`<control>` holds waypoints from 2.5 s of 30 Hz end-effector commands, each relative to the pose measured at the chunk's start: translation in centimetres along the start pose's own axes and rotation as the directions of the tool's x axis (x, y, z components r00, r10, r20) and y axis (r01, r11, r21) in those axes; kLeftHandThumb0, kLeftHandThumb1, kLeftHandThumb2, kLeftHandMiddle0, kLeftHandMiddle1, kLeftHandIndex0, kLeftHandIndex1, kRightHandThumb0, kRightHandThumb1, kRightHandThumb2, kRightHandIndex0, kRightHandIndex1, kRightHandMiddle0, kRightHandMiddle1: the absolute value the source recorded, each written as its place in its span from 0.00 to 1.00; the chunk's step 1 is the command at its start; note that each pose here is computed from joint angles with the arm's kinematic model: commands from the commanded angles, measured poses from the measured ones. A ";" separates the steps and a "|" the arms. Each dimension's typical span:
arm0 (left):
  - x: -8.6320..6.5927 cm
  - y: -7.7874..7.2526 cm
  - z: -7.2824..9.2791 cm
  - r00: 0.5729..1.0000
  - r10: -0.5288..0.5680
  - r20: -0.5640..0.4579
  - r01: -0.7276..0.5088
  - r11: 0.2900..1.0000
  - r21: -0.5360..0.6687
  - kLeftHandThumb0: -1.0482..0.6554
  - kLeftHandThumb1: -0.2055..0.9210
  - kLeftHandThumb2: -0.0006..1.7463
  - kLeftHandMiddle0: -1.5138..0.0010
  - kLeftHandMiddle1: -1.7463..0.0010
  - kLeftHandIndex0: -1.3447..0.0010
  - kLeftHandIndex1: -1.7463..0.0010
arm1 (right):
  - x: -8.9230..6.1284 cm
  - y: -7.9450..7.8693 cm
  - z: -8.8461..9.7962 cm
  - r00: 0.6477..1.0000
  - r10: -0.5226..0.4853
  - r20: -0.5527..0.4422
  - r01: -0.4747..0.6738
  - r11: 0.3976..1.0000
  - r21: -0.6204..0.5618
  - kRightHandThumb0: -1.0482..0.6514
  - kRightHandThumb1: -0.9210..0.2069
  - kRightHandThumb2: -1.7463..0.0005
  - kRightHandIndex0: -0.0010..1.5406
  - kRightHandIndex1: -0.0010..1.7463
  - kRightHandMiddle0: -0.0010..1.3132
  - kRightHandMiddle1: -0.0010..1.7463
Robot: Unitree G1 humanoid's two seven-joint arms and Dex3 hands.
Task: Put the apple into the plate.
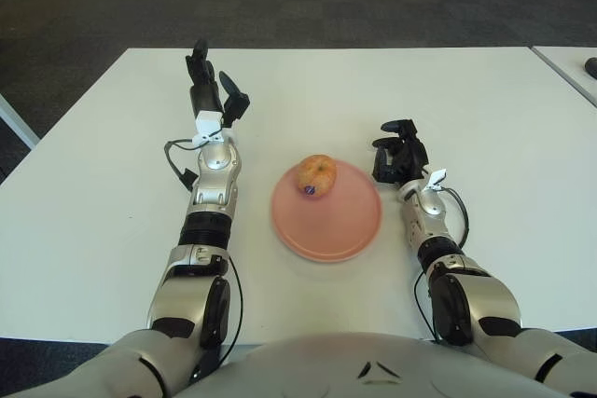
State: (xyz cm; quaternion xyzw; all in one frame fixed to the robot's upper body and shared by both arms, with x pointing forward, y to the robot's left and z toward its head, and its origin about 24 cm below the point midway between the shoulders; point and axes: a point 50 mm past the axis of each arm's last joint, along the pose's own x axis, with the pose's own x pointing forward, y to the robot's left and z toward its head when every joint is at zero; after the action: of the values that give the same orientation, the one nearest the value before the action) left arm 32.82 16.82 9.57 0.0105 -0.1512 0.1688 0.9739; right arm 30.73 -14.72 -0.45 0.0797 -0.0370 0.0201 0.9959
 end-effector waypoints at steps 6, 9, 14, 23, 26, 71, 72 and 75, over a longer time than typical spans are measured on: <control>-0.8 -0.1 -1.4 0.993 -0.062 -0.099 0.068 0.996 0.054 0.08 1.00 0.64 0.87 0.89 1.00 0.62 | -1.2 -0.3 -1.7 0.995 -0.035 -0.090 0.036 0.999 0.016 0.93 0.68 0.14 0.48 1.00 0.72 1.00; -0.9 0.0 -1.6 0.990 -0.082 -0.117 0.090 0.994 0.061 0.09 1.00 0.63 0.88 0.89 1.00 0.61 | -1.2 -0.3 -1.7 0.995 -0.035 -0.090 0.036 0.999 0.015 0.93 0.68 0.14 0.48 1.00 0.72 1.00; -1.4 0.4 -2.3 0.982 -0.123 -0.145 0.135 0.988 0.075 0.09 1.00 0.62 0.90 0.89 1.00 0.61 | -1.3 -0.2 -1.7 0.996 -0.036 -0.082 0.037 0.999 0.017 0.93 0.68 0.14 0.48 1.00 0.72 1.00; -2.0 1.5 -3.7 0.964 -0.207 -0.165 0.230 0.964 0.133 0.11 1.00 0.60 0.90 0.88 1.00 0.61 | -1.3 -0.1 -1.7 0.996 -0.030 -0.081 0.032 0.999 0.025 0.93 0.68 0.14 0.48 1.00 0.72 1.00; -2.0 1.6 -3.8 0.961 -0.222 -0.166 0.246 0.959 0.142 0.11 1.00 0.59 0.91 0.88 1.00 0.62 | -1.2 -0.1 -1.7 0.996 -0.029 -0.082 0.032 0.999 0.025 0.93 0.68 0.14 0.48 1.00 0.72 1.00; -3.6 2.5 -7.9 0.888 -0.217 -0.405 0.278 0.956 0.097 0.11 1.00 0.55 0.93 0.86 1.00 0.68 | -1.3 0.1 -1.7 0.997 -0.027 -0.071 0.029 0.999 0.034 0.93 0.68 0.14 0.48 1.00 0.72 1.00; -3.7 2.5 -8.0 0.888 -0.216 -0.405 0.276 0.956 0.097 0.11 1.00 0.55 0.93 0.86 1.00 0.68 | -1.3 0.1 -1.7 0.997 -0.027 -0.071 0.029 0.999 0.034 0.93 0.68 0.14 0.48 1.00 0.72 1.00; -3.7 2.4 -8.1 0.889 -0.211 -0.407 0.271 0.958 0.096 0.11 1.00 0.55 0.93 0.86 1.00 0.68 | -1.3 0.1 -1.7 0.997 -0.028 -0.071 0.031 0.999 0.036 0.93 0.68 0.14 0.48 1.00 0.72 1.00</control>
State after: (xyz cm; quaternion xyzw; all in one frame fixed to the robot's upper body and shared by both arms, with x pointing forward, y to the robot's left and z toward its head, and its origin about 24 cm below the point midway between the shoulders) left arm 30.88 18.53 0.81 0.0746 0.0589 0.0494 0.9942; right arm 30.68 -14.47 -0.48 0.0862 -0.0391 0.0187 0.9953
